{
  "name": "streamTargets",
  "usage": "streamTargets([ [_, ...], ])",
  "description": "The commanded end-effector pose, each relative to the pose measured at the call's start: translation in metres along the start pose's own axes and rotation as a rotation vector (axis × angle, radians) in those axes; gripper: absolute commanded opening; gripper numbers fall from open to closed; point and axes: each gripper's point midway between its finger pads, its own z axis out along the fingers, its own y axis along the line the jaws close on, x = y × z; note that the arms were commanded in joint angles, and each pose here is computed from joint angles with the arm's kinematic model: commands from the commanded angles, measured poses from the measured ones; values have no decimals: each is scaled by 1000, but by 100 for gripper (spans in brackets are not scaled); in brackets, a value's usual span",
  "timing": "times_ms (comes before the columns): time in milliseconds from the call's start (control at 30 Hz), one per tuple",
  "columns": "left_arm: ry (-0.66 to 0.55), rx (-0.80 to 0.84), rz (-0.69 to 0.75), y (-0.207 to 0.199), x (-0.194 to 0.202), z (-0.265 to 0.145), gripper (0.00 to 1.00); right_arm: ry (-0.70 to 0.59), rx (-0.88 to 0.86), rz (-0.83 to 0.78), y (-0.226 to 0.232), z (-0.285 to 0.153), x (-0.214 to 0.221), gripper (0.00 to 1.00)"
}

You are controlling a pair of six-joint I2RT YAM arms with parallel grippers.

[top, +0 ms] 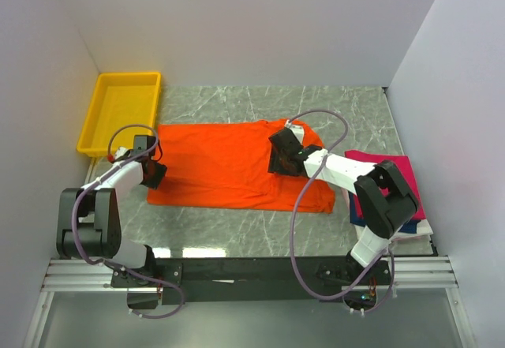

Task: Fold and stack the t-shirts
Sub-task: Fold the tshirt

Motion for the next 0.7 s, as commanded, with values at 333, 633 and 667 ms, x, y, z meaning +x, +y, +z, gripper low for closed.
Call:
streamTargets([
  [333,-40,-14,-34,-3,-24,-1,38,-39,55,9,1,12,-10,59],
  [633,-32,1,-31,-6,-26,-3,32,-74,46,23,2,4,-19,58],
  [667,-30,0,-32,-5,-26,-2,32,-78,46,25,1,3,-20,60],
])
